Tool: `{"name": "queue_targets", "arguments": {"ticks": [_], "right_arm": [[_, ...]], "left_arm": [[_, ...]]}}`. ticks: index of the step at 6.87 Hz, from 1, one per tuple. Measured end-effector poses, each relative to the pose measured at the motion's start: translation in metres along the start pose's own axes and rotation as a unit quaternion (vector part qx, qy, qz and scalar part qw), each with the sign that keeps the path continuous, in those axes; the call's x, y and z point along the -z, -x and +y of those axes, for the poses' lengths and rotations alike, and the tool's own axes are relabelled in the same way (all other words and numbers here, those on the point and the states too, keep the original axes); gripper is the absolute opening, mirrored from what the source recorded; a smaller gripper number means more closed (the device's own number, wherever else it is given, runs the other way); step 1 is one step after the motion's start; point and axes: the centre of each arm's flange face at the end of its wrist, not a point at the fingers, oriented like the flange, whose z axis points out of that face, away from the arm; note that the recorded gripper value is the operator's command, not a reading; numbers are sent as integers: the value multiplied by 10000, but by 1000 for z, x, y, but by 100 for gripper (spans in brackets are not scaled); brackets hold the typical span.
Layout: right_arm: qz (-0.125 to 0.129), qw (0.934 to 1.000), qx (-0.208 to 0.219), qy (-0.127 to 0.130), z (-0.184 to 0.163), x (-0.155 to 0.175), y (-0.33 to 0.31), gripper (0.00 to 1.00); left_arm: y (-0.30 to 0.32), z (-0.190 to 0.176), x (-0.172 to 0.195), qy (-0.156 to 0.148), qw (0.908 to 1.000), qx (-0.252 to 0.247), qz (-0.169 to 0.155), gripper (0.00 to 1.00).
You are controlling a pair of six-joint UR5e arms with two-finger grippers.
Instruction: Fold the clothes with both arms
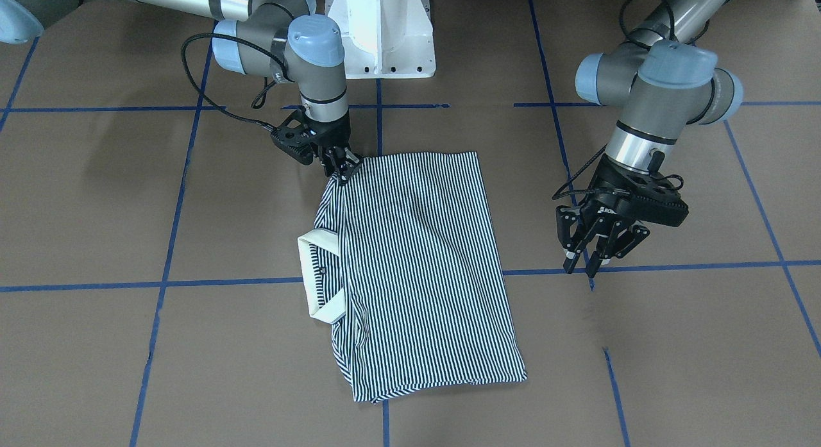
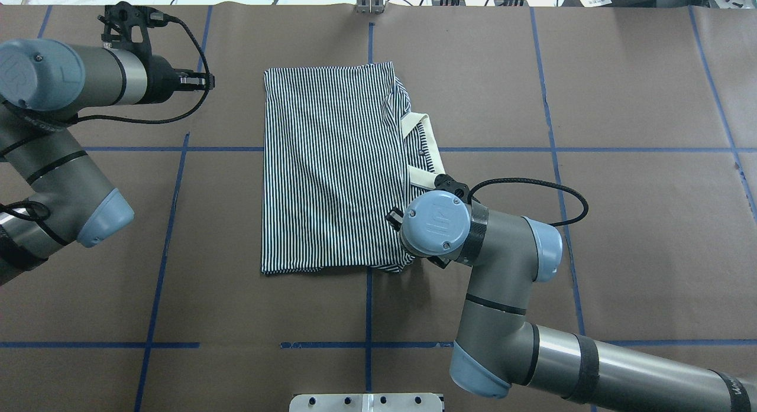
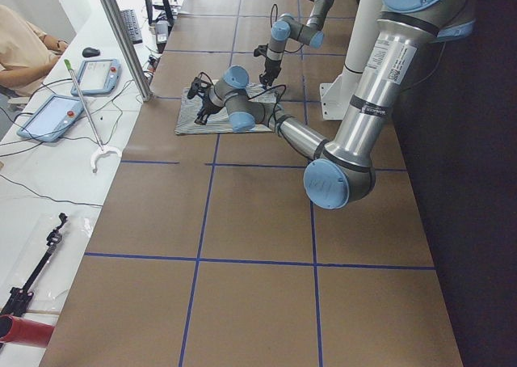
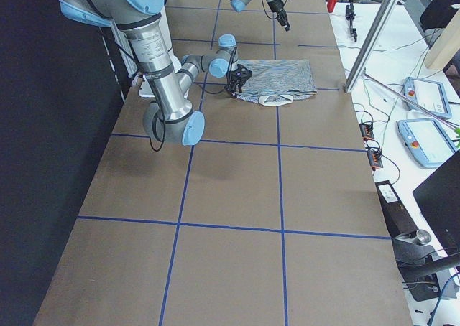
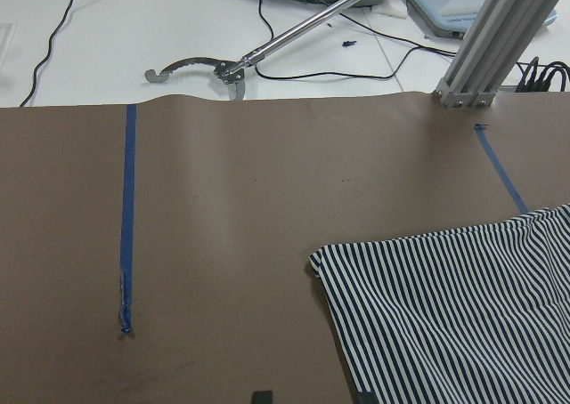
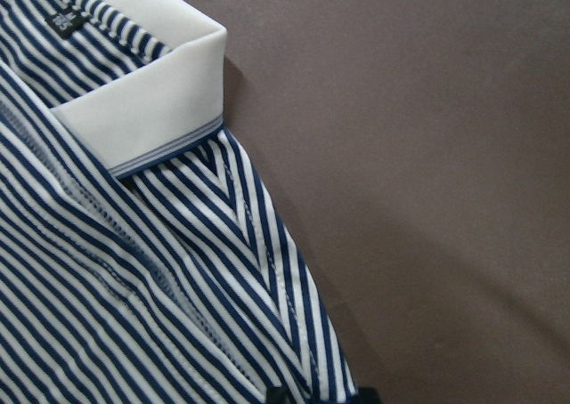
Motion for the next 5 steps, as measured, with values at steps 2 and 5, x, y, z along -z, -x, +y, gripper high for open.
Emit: {"name": "queue_targets", "arguments": {"ticks": [2, 5], "right_arm": [[-10, 10000, 9, 23, 2, 2, 2, 0], [-58, 9997, 29, 243, 5, 16, 0, 0]], "left_arm": [[3, 3, 4, -8, 10000, 1, -3, 42], [-4, 6, 10, 119, 9992, 362, 154, 44]]}}
